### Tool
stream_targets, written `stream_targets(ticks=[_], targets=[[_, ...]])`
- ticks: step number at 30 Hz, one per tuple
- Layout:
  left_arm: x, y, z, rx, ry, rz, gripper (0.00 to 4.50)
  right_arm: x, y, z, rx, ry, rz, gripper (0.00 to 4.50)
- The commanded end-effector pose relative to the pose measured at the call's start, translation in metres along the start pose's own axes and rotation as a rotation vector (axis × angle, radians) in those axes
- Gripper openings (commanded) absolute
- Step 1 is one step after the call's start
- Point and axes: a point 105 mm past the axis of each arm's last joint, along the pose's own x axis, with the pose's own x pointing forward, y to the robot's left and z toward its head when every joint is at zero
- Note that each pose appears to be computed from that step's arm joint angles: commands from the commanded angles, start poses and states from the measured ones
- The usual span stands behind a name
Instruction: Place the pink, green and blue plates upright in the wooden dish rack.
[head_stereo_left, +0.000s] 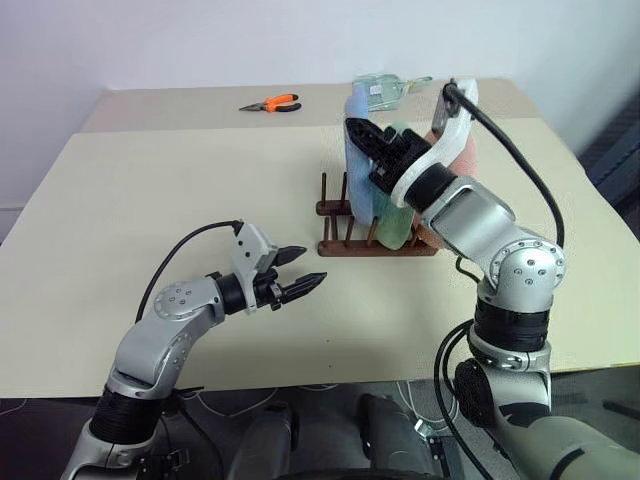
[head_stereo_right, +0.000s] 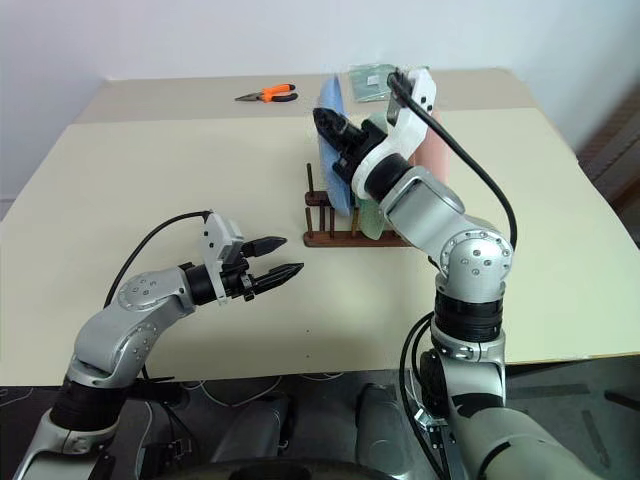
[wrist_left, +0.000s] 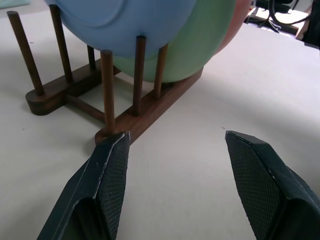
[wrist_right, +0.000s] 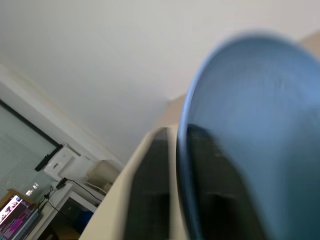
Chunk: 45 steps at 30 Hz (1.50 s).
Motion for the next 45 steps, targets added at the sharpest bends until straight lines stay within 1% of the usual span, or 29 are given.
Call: stream_targets(ticks=[1, 8, 13, 15, 19, 22, 27, 32, 35, 38, 39, 41, 43, 44, 45], targets=[[-0.001, -0.001, 0.009, 0.026, -0.030, -0.003, 3.12, -0.004, 0.026, 0.018, -0.046, -0.055, 0.079, 0.03], [-0.002, -0.002, 0.009, 0.023, -0.028, 0.000, 3.12, -0.006, 0.031, 0.026, -0.067, -0.070, 0.086, 0.03], [-0.003, -0.001, 0.009, 0.022, -0.027, 0.003, 3.12, -0.007, 0.051, 0.043, 0.109, -0.132, 0.160, 0.03], [-0.004, 0.000, 0.009, 0.022, -0.026, 0.005, 3.12, -0.006, 0.055, 0.045, 0.176, -0.133, 0.168, 0.03], [-0.005, 0.002, 0.009, 0.023, -0.026, 0.011, 3.12, -0.005, 0.055, 0.041, 0.252, -0.115, 0.156, 0.03], [-0.005, 0.003, 0.010, 0.025, -0.025, 0.012, 3.12, -0.001, 0.047, 0.030, 0.326, -0.078, 0.122, 0.03], [-0.005, 0.003, 0.010, 0.027, -0.024, 0.013, 3.12, 0.002, 0.034, 0.013, 0.362, -0.036, 0.076, 0.03], [-0.005, 0.003, 0.010, 0.028, -0.024, 0.015, 3.12, 0.008, 0.014, 0.003, 0.344, -0.017, 0.004, 0.03], [-0.005, 0.002, 0.010, 0.029, -0.023, 0.014, 3.12, 0.011, 0.008, 0.003, 0.320, -0.016, -0.003, 0.03], [-0.005, 0.002, 0.010, 0.030, -0.023, 0.017, 3.12, 0.013, 0.006, 0.003, 0.280, -0.008, 0.002, 0.94], [-0.005, 0.001, 0.010, 0.030, -0.023, 0.018, 3.12, 0.013, 0.008, 0.005, 0.216, -0.011, 0.015, 1.36], [-0.005, 0.001, 0.010, 0.029, -0.024, 0.021, 3.12, 0.011, 0.019, 0.013, 0.035, -0.032, 0.060, 2.37], [-0.006, 0.000, 0.011, 0.028, -0.024, 0.022, 3.12, 0.006, 0.038, 0.025, -0.221, -0.069, 0.134, 3.42], [-0.007, 0.000, 0.011, 0.028, -0.024, 0.023, 3.12, 0.002, 0.046, 0.030, -0.345, -0.086, 0.168, 3.84], [-0.007, 0.000, 0.011, 0.027, -0.023, 0.024, 3.12, -0.004, 0.054, 0.035, -0.493, -0.098, 0.214, 3.84]])
